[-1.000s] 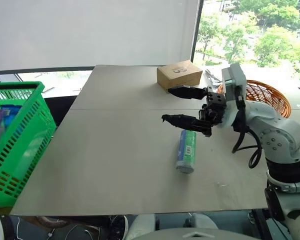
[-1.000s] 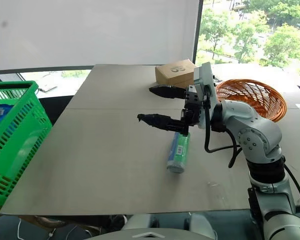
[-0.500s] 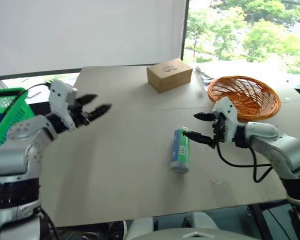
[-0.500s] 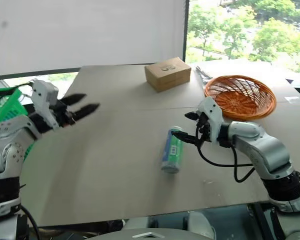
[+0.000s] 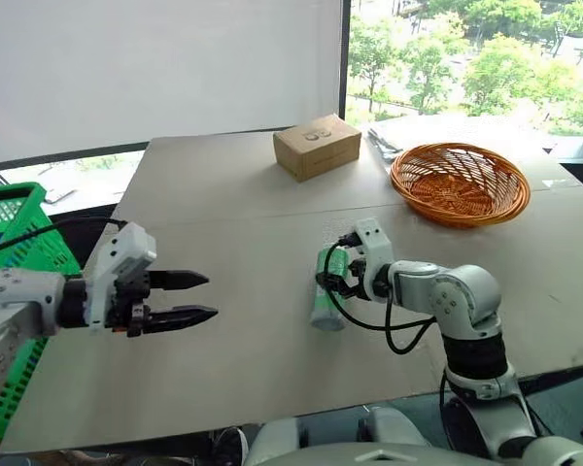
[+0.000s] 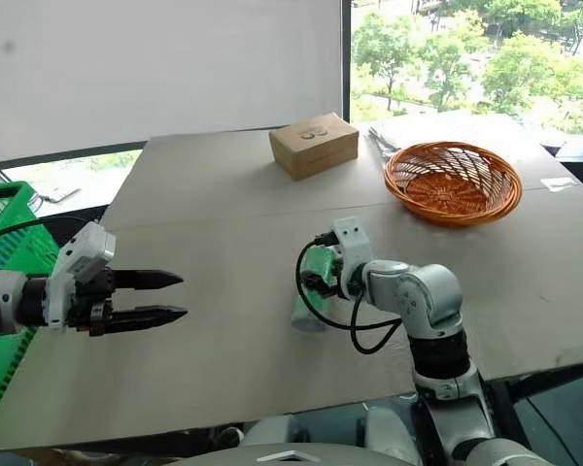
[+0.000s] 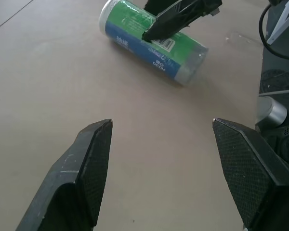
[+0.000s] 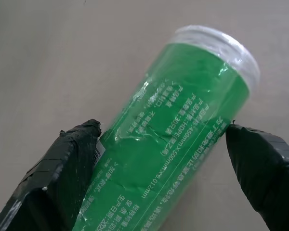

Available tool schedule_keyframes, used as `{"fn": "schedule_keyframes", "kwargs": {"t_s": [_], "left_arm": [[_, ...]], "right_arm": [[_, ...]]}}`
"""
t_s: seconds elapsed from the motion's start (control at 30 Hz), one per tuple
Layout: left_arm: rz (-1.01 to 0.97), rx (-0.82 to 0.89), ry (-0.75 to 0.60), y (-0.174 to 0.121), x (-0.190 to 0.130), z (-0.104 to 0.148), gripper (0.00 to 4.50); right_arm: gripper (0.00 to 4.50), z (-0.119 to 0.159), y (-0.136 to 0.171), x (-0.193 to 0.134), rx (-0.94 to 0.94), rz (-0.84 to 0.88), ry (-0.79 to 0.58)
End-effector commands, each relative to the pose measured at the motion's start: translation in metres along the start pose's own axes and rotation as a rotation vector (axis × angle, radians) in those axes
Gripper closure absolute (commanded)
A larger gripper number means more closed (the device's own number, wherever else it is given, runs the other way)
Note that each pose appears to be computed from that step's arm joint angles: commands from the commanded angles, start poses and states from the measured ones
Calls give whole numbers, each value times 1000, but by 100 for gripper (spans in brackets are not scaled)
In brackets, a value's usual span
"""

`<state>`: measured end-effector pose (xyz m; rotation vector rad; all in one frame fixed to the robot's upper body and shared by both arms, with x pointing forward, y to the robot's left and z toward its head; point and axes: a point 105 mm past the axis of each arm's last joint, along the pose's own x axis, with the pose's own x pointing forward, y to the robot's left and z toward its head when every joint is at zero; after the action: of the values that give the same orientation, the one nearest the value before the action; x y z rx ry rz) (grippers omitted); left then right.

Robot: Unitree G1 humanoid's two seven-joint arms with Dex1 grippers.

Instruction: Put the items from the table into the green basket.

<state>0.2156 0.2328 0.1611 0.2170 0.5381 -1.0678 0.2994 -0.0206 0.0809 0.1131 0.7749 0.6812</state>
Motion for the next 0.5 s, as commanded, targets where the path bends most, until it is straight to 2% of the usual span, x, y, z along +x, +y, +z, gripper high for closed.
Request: {"fn": "schedule_keyframes", "kwargs": {"t_s": [0.03, 0.2, 0.33, 0.43, 0.5], "left_arm": [[37, 65, 17, 0, -4, 6, 114], [41, 65, 12, -2, 1, 4, 114], [66, 71, -26, 0, 3, 10, 114], [68, 70, -37, -1, 7, 10, 114], [71, 68, -43, -2, 10, 9, 114]], "right_arm": [[0, -7, -1, 6, 4, -10, 97], [0, -15, 11, 17, -84, 28, 214], [0, -23, 14, 15, -335, 25, 306], [0, -24, 3, 11, -593, -38, 345], [0, -28, 4, 6, -688, -4, 383]]}}
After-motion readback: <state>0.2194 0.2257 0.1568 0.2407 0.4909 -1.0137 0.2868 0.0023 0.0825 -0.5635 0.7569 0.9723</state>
